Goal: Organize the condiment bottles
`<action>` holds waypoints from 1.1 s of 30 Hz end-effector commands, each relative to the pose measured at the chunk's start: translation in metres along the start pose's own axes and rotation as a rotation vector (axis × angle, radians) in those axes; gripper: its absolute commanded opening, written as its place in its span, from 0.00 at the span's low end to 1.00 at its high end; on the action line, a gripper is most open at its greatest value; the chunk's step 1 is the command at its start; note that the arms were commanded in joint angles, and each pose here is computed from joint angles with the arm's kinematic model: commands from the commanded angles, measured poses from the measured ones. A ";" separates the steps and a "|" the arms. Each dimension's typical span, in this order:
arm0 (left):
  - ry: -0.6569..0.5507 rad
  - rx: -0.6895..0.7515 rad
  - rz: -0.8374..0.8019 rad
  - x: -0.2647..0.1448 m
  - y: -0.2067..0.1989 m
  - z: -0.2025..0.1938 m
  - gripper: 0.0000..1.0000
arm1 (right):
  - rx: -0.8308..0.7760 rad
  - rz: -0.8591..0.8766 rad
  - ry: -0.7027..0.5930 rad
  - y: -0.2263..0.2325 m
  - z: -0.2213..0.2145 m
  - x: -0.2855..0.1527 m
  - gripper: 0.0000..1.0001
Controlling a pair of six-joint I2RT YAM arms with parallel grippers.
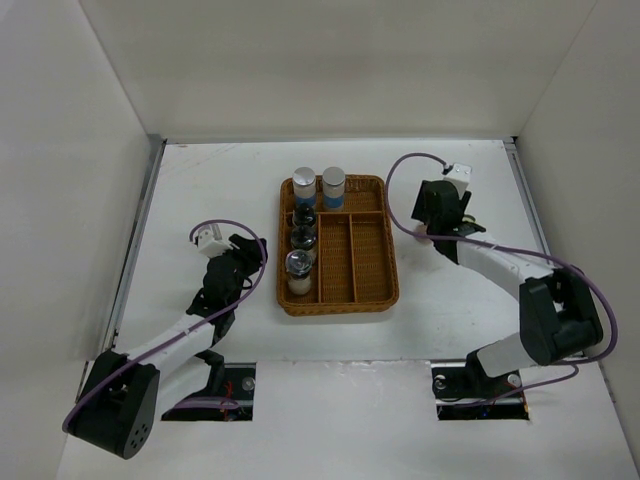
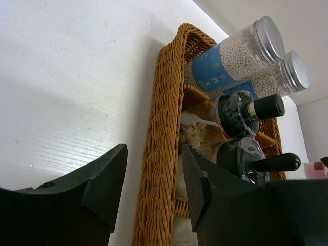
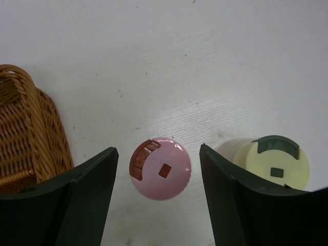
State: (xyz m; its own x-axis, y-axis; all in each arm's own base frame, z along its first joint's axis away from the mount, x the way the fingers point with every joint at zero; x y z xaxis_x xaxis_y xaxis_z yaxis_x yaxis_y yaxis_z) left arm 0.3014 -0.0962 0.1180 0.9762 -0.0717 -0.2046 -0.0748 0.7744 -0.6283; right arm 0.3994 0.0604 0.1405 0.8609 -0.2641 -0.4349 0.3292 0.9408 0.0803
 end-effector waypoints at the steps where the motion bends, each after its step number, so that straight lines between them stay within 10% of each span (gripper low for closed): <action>1: -0.047 -0.028 -0.036 -0.001 -0.007 0.010 0.45 | 0.032 0.027 -0.018 0.011 0.016 0.007 0.71; 13: -0.052 -0.028 -0.037 -0.002 -0.007 0.012 0.45 | 0.036 0.004 -0.112 0.012 0.046 -0.007 0.45; 33: -0.059 -0.028 -0.026 -0.001 -0.004 0.011 0.45 | -0.100 0.635 -0.189 0.232 0.037 -0.125 0.46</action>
State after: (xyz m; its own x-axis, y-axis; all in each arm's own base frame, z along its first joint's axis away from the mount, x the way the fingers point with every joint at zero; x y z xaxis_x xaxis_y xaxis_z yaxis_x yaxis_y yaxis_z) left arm 0.3009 -0.0947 0.1156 0.9763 -0.0656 -0.2061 -0.0817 0.7705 -0.6322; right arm 0.3763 0.2779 0.2092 0.9293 0.2495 -0.2722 -0.2281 0.9676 0.1082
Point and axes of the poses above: each gripper's point midway between its finger pads, its own x axis out along the fingers, its own y axis along the line the jaws close on, z = x × y, the point moved 1 cm from there along -x, back along the fingers, and after that the axes turned 2 degrees about x, right-handed, at the moved point
